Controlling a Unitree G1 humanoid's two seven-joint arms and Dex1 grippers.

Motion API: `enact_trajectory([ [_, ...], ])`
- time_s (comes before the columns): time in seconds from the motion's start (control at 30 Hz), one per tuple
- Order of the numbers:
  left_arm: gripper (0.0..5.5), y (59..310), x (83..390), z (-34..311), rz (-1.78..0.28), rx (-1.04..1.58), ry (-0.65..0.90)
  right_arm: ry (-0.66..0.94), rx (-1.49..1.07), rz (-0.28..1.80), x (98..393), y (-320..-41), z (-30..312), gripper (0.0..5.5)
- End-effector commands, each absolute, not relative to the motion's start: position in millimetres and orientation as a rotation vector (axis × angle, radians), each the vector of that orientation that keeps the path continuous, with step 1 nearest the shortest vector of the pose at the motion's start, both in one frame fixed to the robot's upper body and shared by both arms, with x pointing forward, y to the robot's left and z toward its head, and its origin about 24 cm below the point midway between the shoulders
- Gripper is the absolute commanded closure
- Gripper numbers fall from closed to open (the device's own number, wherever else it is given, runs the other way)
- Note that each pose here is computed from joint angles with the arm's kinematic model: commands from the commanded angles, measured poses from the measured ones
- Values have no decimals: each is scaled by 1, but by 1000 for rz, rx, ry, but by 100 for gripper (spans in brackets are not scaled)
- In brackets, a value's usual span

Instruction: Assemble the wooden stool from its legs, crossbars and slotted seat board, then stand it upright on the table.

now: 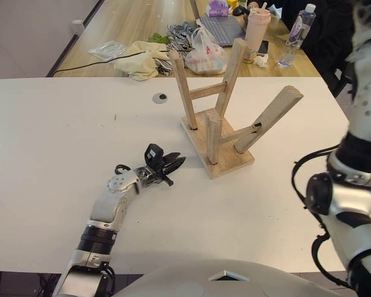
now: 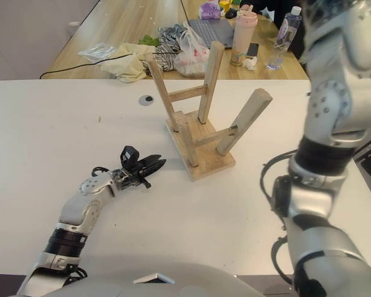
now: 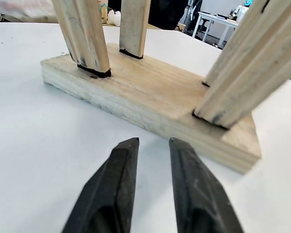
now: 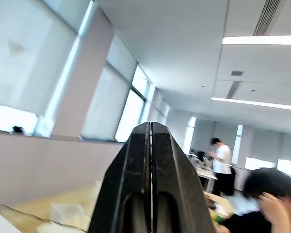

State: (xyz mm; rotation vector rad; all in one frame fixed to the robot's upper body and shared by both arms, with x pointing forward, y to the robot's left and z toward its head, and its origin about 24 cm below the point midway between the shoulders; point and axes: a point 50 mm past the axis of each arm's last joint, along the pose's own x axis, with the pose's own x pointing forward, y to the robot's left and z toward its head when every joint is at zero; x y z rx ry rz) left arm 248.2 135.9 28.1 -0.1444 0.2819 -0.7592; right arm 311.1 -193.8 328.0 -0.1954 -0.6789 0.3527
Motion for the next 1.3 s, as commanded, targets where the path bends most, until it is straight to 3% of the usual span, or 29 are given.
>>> enact_trajectory([
  [0.03,502,124,248,27,-662,-229,209,-227,-389,169,351,-256,219,550],
  [0.1,537,116,246,31,-644,-277,172,-39,-426,185,349,-266,161,550],
  [0.17,547,108,251,32,-599,-283,140,48,-453,265,339,-259,117,550],
  [0.33,547,87,263,39,-503,-361,138,137,-403,394,326,-221,64,550],
  [0.5,547,88,277,38,-286,-513,163,229,-405,828,283,-146,51,550],
  [0.6,547,95,285,38,-240,-503,162,255,-454,1019,261,-120,56,550],
  [0.83,547,117,359,65,-205,-358,113,233,-552,1122,270,-81,72,550],
  [0.97,547,133,368,62,-140,-393,91,223,-574,1078,275,-81,73,550],
  [1.1,547,176,341,39,-74,-385,62,215,-483,1075,256,-108,79,550],
  [1.2,517,208,308,33,-179,-265,69,286,-258,1122,236,-141,85,517],
  [1.3,479,211,278,37,-389,-205,131,416,-175,1157,226,-176,82,476],
])
